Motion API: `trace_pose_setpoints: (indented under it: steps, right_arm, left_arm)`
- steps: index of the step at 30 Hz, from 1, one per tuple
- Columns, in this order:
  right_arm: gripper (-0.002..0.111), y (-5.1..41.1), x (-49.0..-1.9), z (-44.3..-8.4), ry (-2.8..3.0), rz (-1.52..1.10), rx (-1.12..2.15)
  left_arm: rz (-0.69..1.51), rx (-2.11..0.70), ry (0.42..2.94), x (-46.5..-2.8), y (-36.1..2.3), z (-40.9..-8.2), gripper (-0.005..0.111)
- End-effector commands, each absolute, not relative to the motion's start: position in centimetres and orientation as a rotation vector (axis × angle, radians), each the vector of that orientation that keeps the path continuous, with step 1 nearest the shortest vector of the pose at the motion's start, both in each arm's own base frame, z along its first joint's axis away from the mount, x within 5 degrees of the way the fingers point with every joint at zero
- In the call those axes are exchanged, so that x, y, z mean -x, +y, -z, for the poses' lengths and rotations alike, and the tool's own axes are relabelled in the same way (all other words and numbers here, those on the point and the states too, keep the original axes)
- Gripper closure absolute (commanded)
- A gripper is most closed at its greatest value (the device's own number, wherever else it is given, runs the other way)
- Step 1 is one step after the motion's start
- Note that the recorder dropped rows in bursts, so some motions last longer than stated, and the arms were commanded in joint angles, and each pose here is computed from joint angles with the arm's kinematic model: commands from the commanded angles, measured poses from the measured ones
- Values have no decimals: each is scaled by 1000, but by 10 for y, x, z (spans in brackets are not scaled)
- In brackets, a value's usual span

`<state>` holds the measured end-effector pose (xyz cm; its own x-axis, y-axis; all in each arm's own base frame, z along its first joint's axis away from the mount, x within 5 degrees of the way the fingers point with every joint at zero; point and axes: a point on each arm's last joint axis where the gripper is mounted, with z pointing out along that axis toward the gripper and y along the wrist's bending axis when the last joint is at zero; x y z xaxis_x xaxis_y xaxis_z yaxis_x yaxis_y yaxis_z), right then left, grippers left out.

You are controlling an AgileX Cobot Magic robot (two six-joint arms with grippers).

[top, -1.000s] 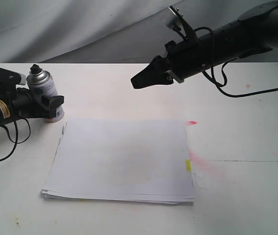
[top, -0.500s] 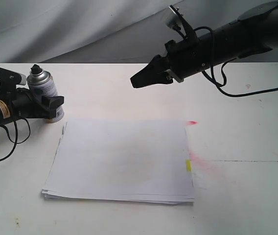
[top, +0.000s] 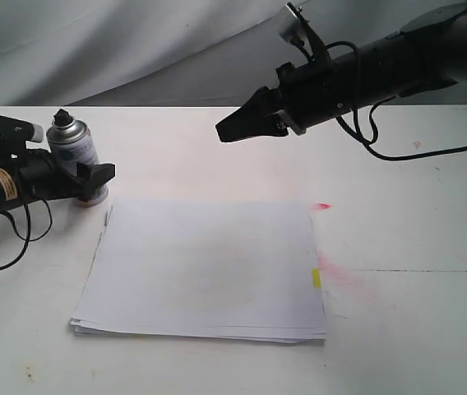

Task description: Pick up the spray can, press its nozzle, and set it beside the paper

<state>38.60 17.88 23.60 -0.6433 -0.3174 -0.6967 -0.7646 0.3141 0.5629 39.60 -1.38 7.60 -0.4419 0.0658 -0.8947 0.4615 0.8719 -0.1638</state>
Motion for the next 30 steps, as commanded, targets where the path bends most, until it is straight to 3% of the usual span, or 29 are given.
trace_pose_setpoints:
  steps: [1, 7, 12, 21, 24, 30]
  right_arm:
    - [108, 178, -384, -241, 2105, -1301, 951]
    - [108, 175, -377, -264, 2061, -1237, 975]
    - [108, 169, -363, -299, 2006, -1149, 1029]
    - [108, 145, -307, -363, 2080, -909, 1174]
    - [108, 136, -288, -382, 2104, -814, 1172]
    - [108, 119, -231, -405, 2066, -755, 1148]
  left_arm:
    - [501, -335, 1985, -398, -13, -86, 16]
    - [475, -391, 1888, -398, -15, -132, 16]
    - [478, -388, 1867, -387, -16, -189, 16]
    - [468, -426, 1758, -325, -24, -317, 20]
    - [443, -461, 1711, -292, -28, -353, 29]
    - [403, -503, 1629, -230, -34, -399, 59]
